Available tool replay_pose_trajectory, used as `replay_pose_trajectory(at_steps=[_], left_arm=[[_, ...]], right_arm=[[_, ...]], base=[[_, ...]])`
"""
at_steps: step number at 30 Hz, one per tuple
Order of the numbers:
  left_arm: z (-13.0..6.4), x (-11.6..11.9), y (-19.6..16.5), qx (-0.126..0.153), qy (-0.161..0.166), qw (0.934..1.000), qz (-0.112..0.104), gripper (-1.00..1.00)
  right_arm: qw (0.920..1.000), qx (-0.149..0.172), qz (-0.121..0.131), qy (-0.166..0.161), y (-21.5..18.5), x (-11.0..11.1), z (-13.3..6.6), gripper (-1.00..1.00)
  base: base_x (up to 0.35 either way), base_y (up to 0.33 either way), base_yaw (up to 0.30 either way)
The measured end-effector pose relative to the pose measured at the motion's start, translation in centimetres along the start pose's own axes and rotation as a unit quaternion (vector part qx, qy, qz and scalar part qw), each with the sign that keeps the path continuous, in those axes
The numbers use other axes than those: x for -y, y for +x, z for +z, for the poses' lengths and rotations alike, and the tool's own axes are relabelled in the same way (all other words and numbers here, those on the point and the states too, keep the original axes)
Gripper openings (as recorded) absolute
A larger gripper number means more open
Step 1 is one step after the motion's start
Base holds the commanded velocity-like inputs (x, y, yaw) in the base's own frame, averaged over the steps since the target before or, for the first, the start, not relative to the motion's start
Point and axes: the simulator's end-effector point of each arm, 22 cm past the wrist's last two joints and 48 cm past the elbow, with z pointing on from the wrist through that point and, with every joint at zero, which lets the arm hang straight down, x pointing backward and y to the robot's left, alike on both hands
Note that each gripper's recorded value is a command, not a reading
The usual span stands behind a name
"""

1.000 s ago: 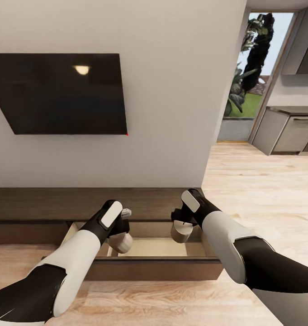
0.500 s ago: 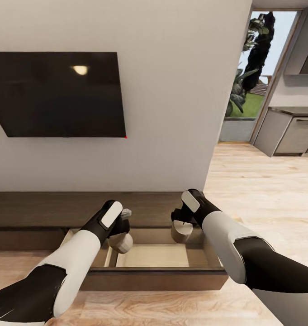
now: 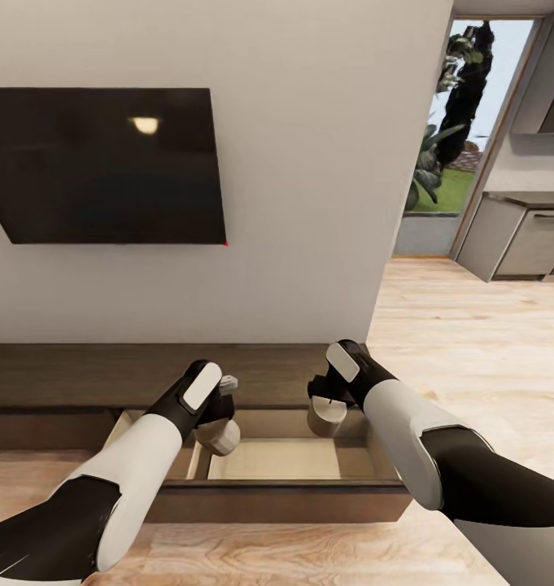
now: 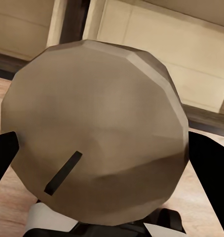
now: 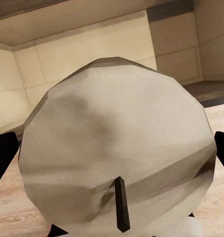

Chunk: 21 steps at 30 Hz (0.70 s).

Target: Place each of the two pumpkins and all three candles from the living room inside a cabinet in the living room (use any cabinet), then make sure every cabinet is closed, and position the cauldron so it is next to a table in the living room.

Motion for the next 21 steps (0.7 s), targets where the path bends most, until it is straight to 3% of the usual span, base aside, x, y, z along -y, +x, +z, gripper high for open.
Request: replay_pose_trajectory(at_steps=[21], left_arm=[[3.4,0.1,0.9,0.000,0.001,1.0000,0.001,-1.00]], right_arm=[[0.9999,-0.004,0.000,-0.009,1.4,-0.1,3.7,-1.00]], base=[[0.000,0.000,0.000]])
